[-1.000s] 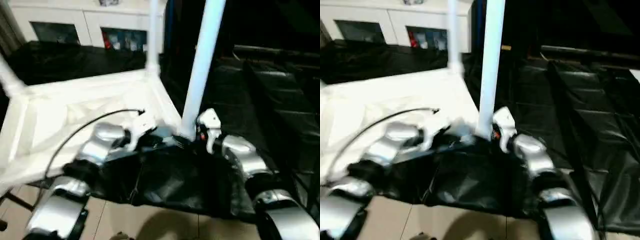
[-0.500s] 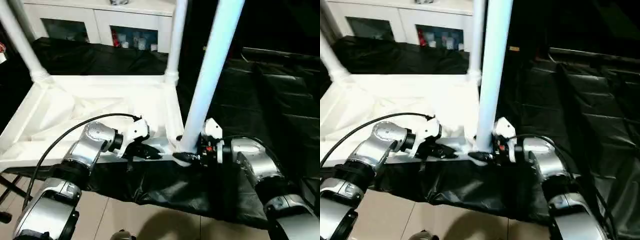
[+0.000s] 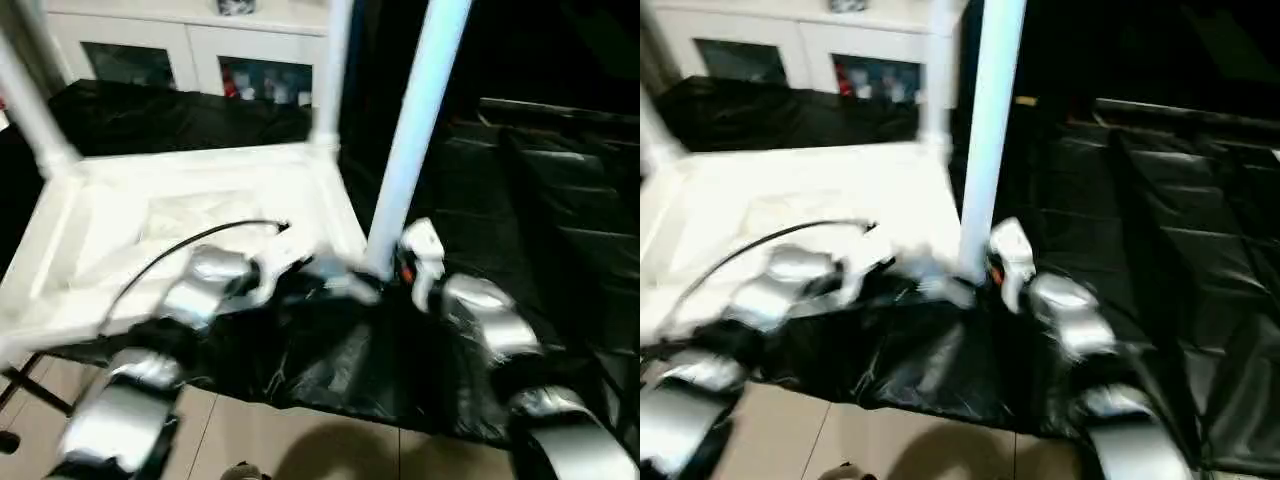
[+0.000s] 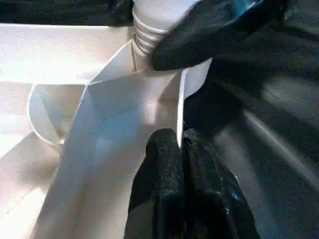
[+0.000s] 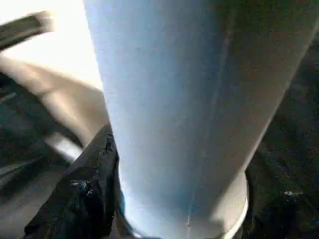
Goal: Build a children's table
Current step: Rotate leg to tighten
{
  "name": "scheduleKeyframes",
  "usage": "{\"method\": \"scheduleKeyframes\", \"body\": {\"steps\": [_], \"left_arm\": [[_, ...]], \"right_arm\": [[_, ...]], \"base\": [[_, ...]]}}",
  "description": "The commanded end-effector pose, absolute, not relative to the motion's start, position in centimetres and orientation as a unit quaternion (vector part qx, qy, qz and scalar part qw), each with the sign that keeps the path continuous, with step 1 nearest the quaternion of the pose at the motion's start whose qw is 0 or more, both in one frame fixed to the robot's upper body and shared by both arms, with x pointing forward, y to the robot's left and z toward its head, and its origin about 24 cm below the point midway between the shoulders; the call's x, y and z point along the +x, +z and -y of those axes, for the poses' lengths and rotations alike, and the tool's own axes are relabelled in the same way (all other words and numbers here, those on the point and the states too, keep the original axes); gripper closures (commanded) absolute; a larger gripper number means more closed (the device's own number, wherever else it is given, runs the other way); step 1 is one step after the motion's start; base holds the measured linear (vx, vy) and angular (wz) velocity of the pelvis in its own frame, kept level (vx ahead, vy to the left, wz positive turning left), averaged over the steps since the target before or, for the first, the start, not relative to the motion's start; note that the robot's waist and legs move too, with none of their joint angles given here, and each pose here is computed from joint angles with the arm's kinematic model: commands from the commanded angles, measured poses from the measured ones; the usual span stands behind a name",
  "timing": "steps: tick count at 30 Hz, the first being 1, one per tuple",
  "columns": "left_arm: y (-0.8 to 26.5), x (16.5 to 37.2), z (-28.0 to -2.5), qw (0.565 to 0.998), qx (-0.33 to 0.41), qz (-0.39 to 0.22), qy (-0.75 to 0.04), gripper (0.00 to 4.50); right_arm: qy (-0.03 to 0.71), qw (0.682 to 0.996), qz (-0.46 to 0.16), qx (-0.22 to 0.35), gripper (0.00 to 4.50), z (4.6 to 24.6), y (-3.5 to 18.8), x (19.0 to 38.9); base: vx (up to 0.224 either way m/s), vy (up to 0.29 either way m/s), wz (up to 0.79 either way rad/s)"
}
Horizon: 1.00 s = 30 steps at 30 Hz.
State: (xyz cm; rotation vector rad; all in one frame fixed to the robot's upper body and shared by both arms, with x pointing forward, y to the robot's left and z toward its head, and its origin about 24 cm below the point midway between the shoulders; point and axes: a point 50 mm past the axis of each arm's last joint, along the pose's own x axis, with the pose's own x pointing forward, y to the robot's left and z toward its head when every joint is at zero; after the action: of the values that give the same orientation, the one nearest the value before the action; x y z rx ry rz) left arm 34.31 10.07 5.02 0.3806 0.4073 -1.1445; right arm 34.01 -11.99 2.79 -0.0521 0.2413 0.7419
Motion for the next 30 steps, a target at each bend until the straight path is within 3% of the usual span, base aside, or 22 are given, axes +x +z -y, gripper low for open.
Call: {"method": "scheduleKeyframes", "body": {"steps": [1,5,7,13,17,22,27,30], "left_arm": [[6.2,35.1,-7.3,0.832,0.168,-0.155,-0.506,4.50],[6.3,35.3,-5.6,0.838,0.168,-0.149,-0.497,4.50],[6.4,35.3,-5.5,0.836,0.172,-0.145,-0.501,4.50],[6.5,34.9,-5.9,0.820,0.175,-0.136,-0.528,4.50],[6.3,34.1,-7.1,0.791,0.176,-0.128,-0.572,4.50],[6.3,33.6,-8.0,0.773,0.171,-0.130,-0.597,4.50],[6.4,33.0,-9.7,0.741,0.178,-0.134,-0.633,4.50],[6.5,32.8,-10.3,0.734,0.182,-0.138,-0.640,4.50]], "right_arm": [[0.391,0.907,-0.151,-0.040,1.80,8.1,1.2,33.0],[0.331,0.932,-0.150,-0.017,1.80,6.6,1.5,33.8],[0.328,0.935,-0.134,-0.006,1.24,6.4,2.0,34.0],[0.341,0.932,-0.121,-0.013,0.87,7.1,2.4,34.3],[0.416,0.902,-0.104,-0.045,0.75,8.4,2.8,33.9],[0.481,0.870,-0.097,-0.046,0.75,9.5,3.0,33.2],[0.589,0.801,-0.097,-0.053,0.75,11.0,3.4,31.7],[0.615,0.780,-0.103,-0.054,1.07,11.4,3.4,31.2]], "base": [[0.000,0.000,0.00],[0.000,0.000,0.00],[0.000,0.000,0.00],[0.000,0.000,0.00],[0.000,0.000,0.00],[0.000,0.000,0.00],[0.000,0.000,0.00],[0.000,0.000,0.00]]}}
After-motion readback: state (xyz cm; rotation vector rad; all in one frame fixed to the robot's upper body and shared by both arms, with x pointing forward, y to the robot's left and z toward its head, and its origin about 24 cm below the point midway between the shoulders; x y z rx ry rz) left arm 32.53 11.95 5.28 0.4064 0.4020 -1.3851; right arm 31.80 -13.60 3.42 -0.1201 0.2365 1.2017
